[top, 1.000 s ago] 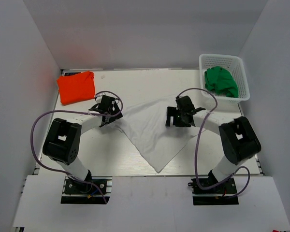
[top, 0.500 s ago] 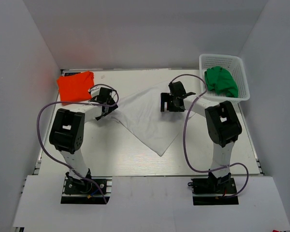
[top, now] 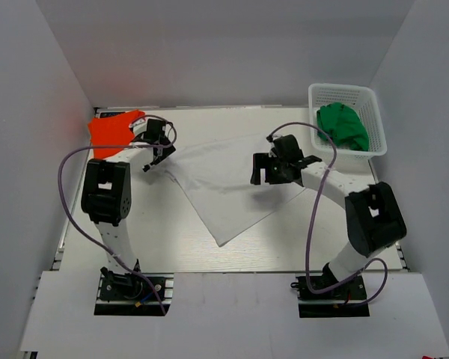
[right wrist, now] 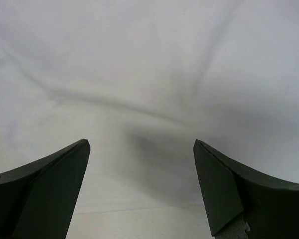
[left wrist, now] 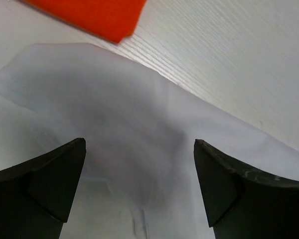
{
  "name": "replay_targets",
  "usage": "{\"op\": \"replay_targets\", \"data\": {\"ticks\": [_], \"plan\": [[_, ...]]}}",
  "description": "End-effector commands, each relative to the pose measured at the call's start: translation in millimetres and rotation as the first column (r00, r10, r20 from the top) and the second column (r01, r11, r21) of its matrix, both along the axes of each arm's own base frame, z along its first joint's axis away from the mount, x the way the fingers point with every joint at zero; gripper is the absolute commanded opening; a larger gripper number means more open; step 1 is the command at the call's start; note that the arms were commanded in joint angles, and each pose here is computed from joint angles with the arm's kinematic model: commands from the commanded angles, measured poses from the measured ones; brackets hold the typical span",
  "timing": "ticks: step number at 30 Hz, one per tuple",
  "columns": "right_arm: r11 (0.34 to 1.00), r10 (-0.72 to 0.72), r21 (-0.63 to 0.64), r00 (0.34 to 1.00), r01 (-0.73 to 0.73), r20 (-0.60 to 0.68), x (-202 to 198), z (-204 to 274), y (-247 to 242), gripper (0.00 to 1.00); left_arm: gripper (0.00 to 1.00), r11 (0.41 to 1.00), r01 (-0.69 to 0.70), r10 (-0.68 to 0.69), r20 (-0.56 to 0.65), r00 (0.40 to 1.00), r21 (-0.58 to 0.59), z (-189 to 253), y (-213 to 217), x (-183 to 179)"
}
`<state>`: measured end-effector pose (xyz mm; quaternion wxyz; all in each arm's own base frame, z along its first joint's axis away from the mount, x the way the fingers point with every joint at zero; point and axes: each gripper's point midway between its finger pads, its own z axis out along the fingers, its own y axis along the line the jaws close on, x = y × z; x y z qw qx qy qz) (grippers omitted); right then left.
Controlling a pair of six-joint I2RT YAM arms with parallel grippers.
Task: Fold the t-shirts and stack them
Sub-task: Flatten out the tshirt
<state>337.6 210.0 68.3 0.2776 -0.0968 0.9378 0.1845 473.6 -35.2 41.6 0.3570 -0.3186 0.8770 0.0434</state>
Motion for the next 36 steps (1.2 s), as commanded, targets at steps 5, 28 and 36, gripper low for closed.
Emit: {"op": "replay_targets", "data": {"ticks": [5,28,36], "plan": [[0.972,-0.234,0.012,0.957,0.236,0.169,31.7,54.0,-42.5,0.90,0.99,0.905,0.417,-0.371,0.328,0.869,-0.082,125.3,-70.9,-25.8],[0.813,-0.575,-0.057,0.815,0.579,0.073,30.4,21.2,-181.1,0.90,0.98,0.318,0.913,-0.947,-0.122,0.296,-0.257,0.0,-232.0,-312.9],[0.797,-0.598,-0.067,0.799,0.601,0.060,28.5,12.3,-190.4,0.90,0.86,0.356,0.901,-0.925,-0.227,0.303,-0.248,-23.5,-238.7,-326.6]]}}
